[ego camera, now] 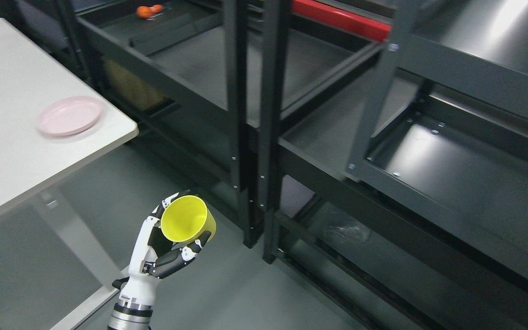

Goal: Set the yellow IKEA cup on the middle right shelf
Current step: 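Lift the yellow cup with the left hand while turning toward the shelves, then raise the held cup up onto the shelf above with the left hand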

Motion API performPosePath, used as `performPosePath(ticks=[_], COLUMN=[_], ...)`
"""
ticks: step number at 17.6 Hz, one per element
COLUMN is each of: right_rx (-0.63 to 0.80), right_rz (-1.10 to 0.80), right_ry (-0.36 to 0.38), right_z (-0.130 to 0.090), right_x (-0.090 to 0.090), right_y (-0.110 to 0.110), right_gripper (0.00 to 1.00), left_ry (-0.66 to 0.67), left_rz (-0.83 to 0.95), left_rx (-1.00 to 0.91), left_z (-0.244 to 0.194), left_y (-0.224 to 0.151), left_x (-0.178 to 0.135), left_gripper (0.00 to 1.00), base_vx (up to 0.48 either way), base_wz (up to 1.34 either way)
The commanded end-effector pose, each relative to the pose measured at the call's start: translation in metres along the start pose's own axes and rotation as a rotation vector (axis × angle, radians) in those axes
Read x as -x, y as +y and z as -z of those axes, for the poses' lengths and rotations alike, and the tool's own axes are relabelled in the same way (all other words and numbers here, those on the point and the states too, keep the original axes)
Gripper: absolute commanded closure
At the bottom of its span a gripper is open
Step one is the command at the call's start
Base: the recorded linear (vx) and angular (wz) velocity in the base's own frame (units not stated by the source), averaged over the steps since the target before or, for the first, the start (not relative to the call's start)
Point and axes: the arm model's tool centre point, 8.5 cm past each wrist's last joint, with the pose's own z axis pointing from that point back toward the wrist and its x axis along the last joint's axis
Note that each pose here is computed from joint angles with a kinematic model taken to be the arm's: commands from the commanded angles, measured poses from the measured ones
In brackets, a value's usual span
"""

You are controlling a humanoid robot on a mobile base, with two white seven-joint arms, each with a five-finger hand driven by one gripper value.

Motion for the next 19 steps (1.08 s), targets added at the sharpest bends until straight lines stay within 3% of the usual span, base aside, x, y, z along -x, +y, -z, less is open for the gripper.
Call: performPosePath(ticks=[1,6,15,19], right_rx=[0.013,0.013,0.013,0.013], right_rz=[0.003,0.003,0.003,0.003], right_ry=[0.014,0.014,0.014,0.014], right_z=[0.001,0.001,0.001,0.001], right_x=[0.009,0.009,0.009,0.009], right_y=[-0.01,-0.01,-0.01,-0.01], right_gripper=[0.01,0.01,0.01,0.01], left_ry=[-0.059,-0.145,-0.49,-0.564], left_rz=[0.014,-0.02,-0.017,-0.046], left_rx=[0.037,0.119,0.274,0.336], left_z=[0.015,0.023,0.099,0.099], left_y=[-0.004,-0.036,-0.075,-0.098], left_x=[-0.016,-0.021,-0.085,-0.092], left_gripper=[0.98,0.98,0.98,0.98], base_vx=[-0.169,-0.116,0.002,0.088], base_wz=[-1.04,-0.89,-0.34,-0.29])
